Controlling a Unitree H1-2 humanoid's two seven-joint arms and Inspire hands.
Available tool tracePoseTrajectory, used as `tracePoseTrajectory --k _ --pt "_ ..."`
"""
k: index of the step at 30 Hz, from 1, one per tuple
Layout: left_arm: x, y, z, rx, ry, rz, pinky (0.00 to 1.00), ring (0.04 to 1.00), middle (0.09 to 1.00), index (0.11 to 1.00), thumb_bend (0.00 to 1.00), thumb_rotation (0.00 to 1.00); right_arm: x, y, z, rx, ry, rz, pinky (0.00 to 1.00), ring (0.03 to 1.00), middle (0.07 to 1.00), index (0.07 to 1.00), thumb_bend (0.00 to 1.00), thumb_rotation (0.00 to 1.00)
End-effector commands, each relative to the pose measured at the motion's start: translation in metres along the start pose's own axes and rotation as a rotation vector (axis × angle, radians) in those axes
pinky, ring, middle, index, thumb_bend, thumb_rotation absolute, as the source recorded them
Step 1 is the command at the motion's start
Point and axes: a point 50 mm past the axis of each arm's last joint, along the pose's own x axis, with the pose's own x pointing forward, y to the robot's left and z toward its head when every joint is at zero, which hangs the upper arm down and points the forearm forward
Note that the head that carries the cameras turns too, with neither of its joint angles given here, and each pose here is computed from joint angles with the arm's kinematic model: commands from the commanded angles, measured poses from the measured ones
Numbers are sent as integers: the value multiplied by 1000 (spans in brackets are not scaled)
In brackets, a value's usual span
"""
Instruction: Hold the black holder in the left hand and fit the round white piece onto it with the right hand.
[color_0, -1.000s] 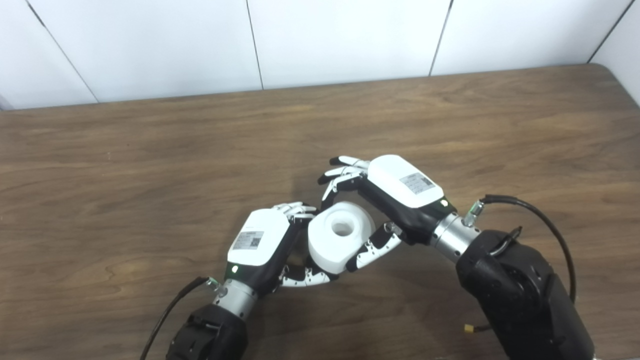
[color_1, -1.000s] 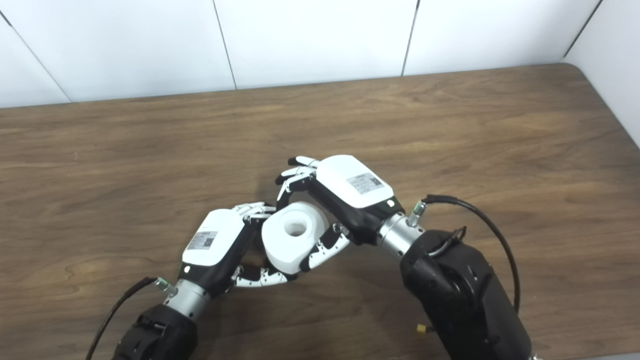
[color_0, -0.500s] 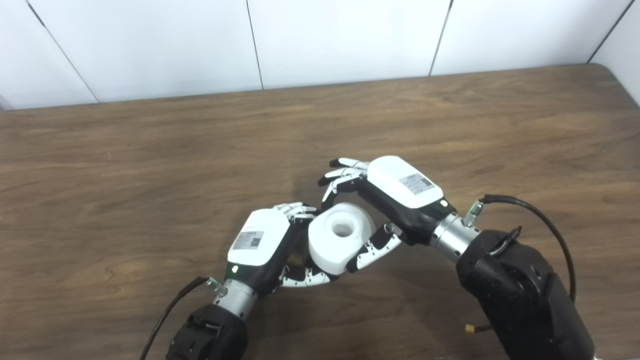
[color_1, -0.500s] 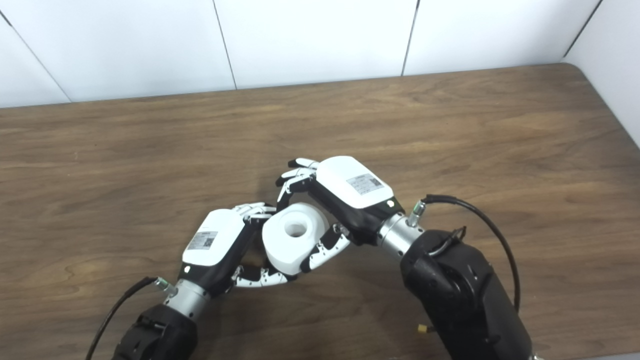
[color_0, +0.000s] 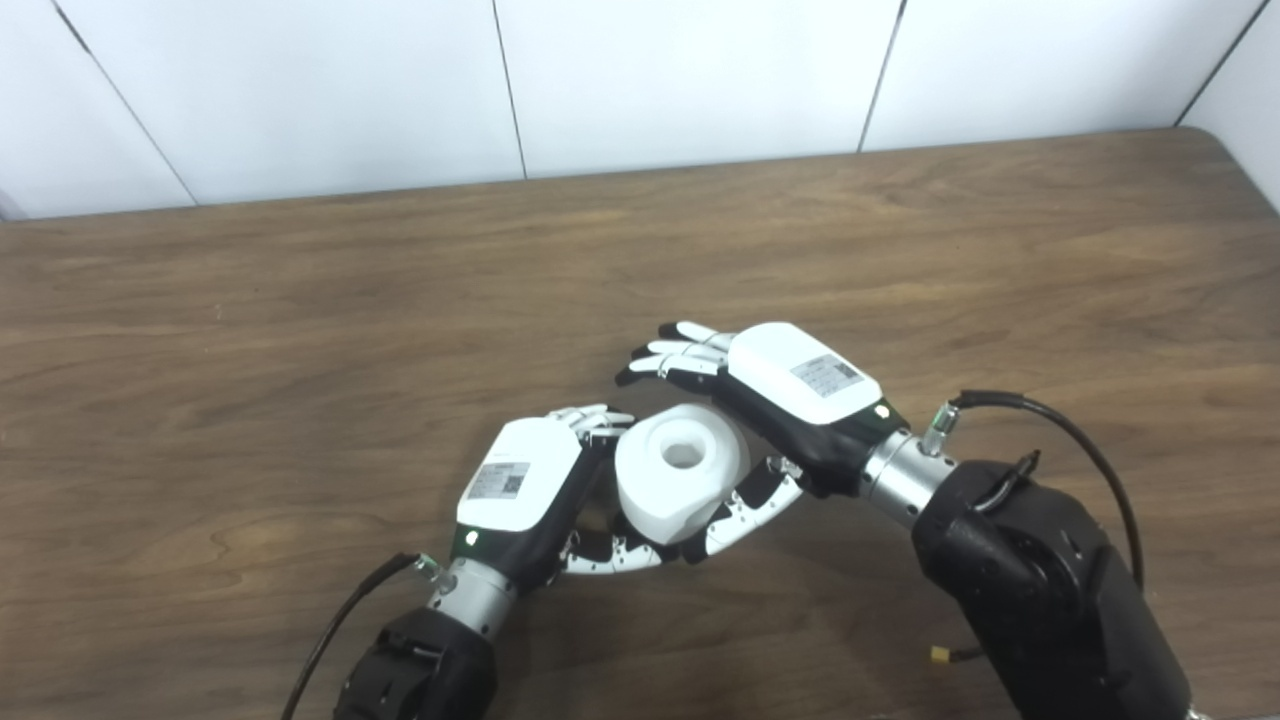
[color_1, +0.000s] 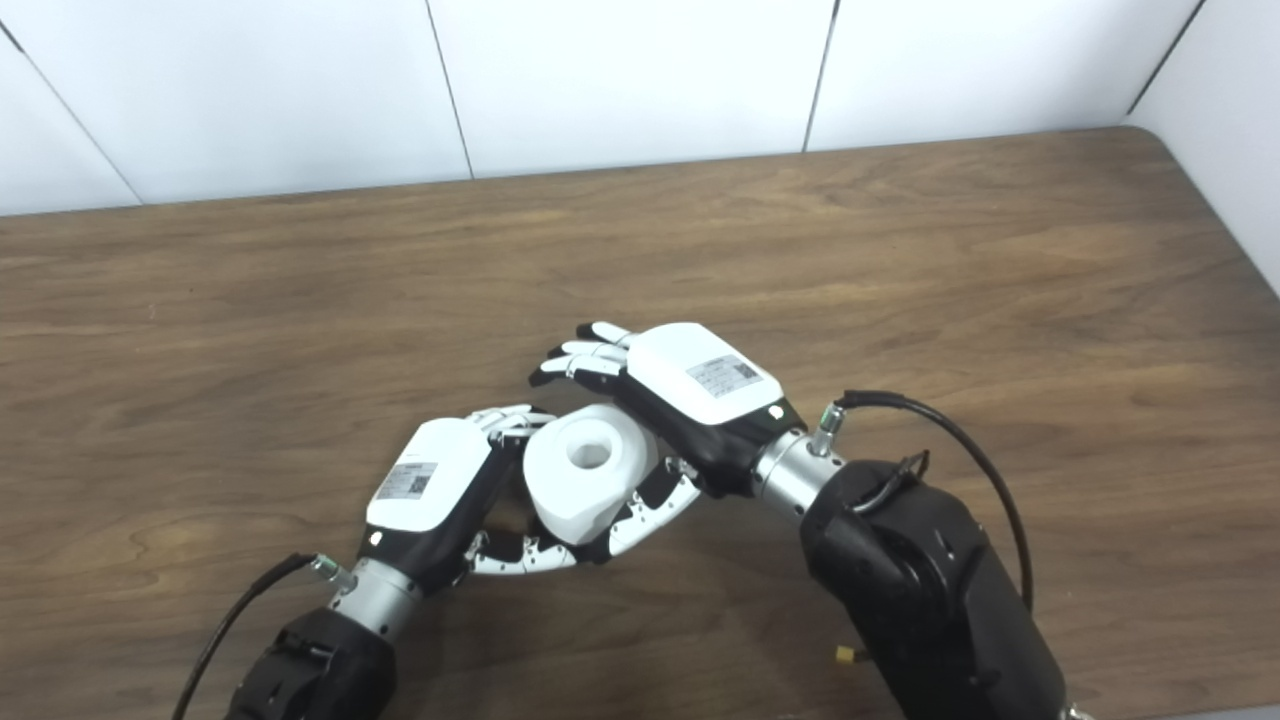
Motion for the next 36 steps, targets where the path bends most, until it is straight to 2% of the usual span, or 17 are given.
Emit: tracePoseTrajectory --k 1,15,22,29,36 --pt "0 4 3 18 -9 10 836 839 774 486 516 58 -1 -11 9 -25 -44 -64 886 980 931 856 979 291" --pt "0 5 2 24 -6 4 836 839 775 487 515 59 -3 -14 9 -31 -32 -70 863 989 960 884 998 351" --pt "-2 4 -2 19 1 4 842 839 773 487 516 58 -10 -32 13 -38 -13 -77 931 1000 981 959 1000 481" --pt "-3 4 -5 16 4 1 845 838 768 488 515 61 -21 -49 12 -12 5 -111 937 1000 986 976 1000 479" --pt "-3 3 -5 49 9 1 822 817 759 498 514 76 -26 -57 4 -35 17 -113 923 1000 975 970 1000 497"
